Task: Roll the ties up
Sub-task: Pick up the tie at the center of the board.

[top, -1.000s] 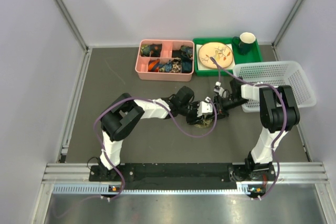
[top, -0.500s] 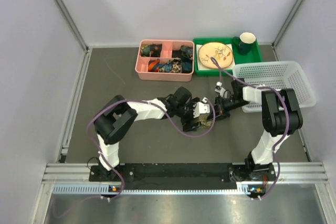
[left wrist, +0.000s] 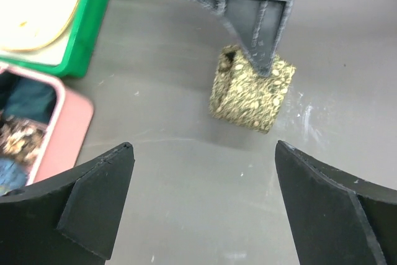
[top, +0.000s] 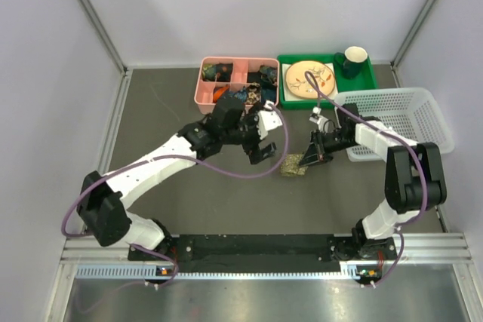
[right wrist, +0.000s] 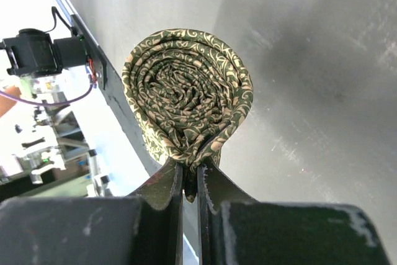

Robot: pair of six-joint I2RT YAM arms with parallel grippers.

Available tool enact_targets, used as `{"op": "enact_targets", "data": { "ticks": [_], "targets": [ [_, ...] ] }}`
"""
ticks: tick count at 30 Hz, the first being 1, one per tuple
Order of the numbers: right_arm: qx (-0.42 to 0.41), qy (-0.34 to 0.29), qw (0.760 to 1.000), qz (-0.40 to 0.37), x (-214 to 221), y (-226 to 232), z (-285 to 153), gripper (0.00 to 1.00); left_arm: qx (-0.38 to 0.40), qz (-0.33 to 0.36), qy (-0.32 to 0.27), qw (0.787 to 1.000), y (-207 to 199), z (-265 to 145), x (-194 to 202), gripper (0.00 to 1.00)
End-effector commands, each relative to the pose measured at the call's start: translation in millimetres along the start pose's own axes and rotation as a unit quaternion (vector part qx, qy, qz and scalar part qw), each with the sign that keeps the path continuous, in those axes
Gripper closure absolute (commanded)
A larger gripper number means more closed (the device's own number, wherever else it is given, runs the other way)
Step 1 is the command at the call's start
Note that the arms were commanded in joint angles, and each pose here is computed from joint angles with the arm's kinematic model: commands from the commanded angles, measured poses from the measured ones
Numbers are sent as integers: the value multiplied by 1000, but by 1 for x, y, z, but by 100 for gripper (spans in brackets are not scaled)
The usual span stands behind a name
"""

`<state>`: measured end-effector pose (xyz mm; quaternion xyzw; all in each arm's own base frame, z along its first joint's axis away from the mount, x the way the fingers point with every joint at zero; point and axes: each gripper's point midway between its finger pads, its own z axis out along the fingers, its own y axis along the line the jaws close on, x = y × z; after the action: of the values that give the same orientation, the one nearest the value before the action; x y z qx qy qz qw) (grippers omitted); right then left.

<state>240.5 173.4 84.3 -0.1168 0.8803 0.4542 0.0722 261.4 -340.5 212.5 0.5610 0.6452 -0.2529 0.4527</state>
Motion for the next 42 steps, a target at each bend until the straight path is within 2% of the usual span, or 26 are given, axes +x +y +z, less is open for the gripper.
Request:
{"op": "enact_targets", "data": {
  "ticks": [1,5,6,9,15,20,22,29,34,38,42],
  "targets": [
    [-3,-28,996,-84,-20,30,-21,100,15,-96,31,995,15,-42,-6,1],
    [2,-21,996,-91,-16,37,-28,100,-46,-125,12,991,45,-74,-10,1],
    [0,-20,995,-93,-15,39,-29,100,-74,-117,-11,990,54,-86,-20,1],
    [2,-19,995,-101,-15,44,-34,100,-118,-107,-20,987,62,-106,-15,1],
    [-6,-18,993,-113,-18,59,-37,100,-126,-101,-3,987,45,-134,6,1],
    [-14,-5,989,-145,-22,80,-33,100,-146,-124,25,981,35,-158,40,1],
    [-18,-2,988,-155,-25,86,-30,100,-147,-110,32,982,25,-168,54,1],
    [-41,13,983,-179,-30,114,-8,100,-187,-53,-14,981,-11,-197,72,1],
    [-63,24,982,-177,-31,130,4,100,-163,-12,-19,986,-23,-186,89,1],
    [-73,26,984,-161,-30,135,7,100,-130,35,-52,990,-25,-166,88,1],
    [-70,33,984,-162,-30,143,0,100,-98,47,-99,989,-20,-141,78,1]
  ]
}}
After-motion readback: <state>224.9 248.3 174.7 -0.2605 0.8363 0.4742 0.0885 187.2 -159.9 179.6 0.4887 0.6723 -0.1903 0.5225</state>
